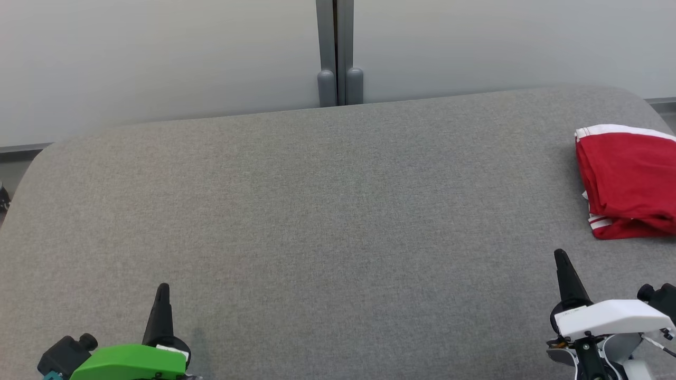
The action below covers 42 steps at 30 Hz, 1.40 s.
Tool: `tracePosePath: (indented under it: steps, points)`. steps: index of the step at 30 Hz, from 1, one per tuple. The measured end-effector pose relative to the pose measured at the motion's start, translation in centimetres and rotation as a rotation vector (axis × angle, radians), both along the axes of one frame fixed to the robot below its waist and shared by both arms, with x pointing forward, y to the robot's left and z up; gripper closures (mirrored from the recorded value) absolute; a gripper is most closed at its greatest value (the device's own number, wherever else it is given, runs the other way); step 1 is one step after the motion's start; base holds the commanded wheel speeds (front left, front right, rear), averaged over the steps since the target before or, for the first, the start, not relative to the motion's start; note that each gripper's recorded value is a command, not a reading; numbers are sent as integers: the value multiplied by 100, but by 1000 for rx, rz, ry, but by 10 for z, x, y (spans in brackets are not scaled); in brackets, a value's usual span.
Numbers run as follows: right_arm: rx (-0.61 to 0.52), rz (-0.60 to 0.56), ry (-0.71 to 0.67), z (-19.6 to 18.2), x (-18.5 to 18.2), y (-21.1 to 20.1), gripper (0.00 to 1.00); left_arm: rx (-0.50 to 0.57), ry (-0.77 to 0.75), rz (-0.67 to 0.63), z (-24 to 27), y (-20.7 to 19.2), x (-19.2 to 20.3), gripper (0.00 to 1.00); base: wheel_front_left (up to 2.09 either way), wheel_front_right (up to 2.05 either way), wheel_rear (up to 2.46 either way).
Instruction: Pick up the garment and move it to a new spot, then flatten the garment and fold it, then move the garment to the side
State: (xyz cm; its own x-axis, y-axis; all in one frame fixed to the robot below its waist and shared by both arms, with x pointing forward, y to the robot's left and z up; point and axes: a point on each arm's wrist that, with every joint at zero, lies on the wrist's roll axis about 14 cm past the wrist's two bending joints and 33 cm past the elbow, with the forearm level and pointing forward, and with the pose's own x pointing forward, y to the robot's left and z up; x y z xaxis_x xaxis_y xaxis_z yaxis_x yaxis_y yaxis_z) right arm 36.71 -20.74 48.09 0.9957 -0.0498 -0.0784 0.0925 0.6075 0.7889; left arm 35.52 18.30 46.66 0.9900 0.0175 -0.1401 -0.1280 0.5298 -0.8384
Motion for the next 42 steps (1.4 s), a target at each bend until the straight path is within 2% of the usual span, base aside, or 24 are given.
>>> tracePosePath:
  steps: [42]
  points:
    - [440,3,-45,13,14,5,100,-374,-67,23,21,10,21,100,0,0,0]
